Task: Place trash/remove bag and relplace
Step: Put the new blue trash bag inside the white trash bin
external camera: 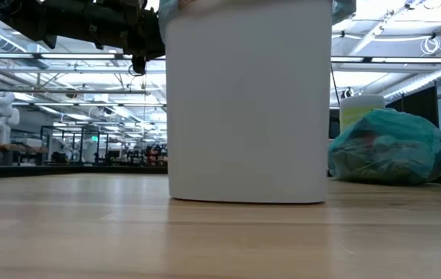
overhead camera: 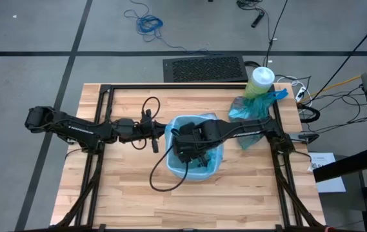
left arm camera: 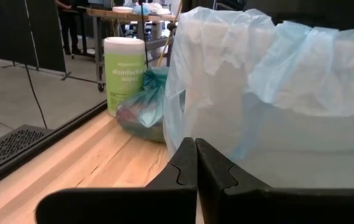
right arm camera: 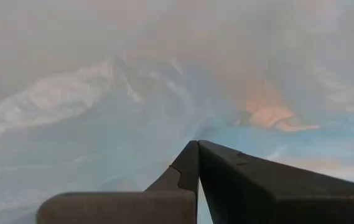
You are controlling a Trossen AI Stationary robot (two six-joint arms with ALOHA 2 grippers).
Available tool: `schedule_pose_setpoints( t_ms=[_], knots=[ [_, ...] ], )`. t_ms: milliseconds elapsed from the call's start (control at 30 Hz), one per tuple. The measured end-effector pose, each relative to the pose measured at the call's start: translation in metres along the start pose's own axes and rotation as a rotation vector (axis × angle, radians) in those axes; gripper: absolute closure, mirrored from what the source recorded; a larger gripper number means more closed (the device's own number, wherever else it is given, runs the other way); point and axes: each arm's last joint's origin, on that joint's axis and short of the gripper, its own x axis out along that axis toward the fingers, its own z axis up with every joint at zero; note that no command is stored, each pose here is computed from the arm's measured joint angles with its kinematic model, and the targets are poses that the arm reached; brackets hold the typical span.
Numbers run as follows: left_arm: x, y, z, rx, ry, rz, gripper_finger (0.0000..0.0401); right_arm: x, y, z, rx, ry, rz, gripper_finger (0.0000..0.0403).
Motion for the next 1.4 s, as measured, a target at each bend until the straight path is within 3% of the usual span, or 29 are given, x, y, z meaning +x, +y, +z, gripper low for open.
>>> schedule_pose_setpoints(
  t_ms=[433,633,800,933,1267,1400],
  knots=[
    [0.0,0.0,0.0,0.001,0.004,0.0,0.0401,0.061,-0.004,-0.007,0.066,0.098,0.078,0.0403],
    [0.0,0.0,0.0,0.001,0.004,0.0,0.0401,0.043,-0.003,-0.004,0.175,0.061,0.062,0.0403],
    [0.0,0.0,0.0,0.0,0.005,0.0,0.0401,0.012,-0.007,0.0,0.365,-0.031,0.045,0.0403],
    [0.0,0.0,0.0,-0.001,0.005,0.0,0.0401,0.006,-0.01,0.0,0.496,-0.042,0.042,0.0403],
    [0.0,0.0,-0.001,-0.001,0.008,0.0,0.0401,0.066,-0.013,-0.004,0.557,0.074,0.035,0.0403],
    [0.0,0.0,-0.001,-0.001,0.007,0.0,0.0401,0.075,-0.011,-0.006,0.555,0.095,0.038,0.0403]
  ],
)
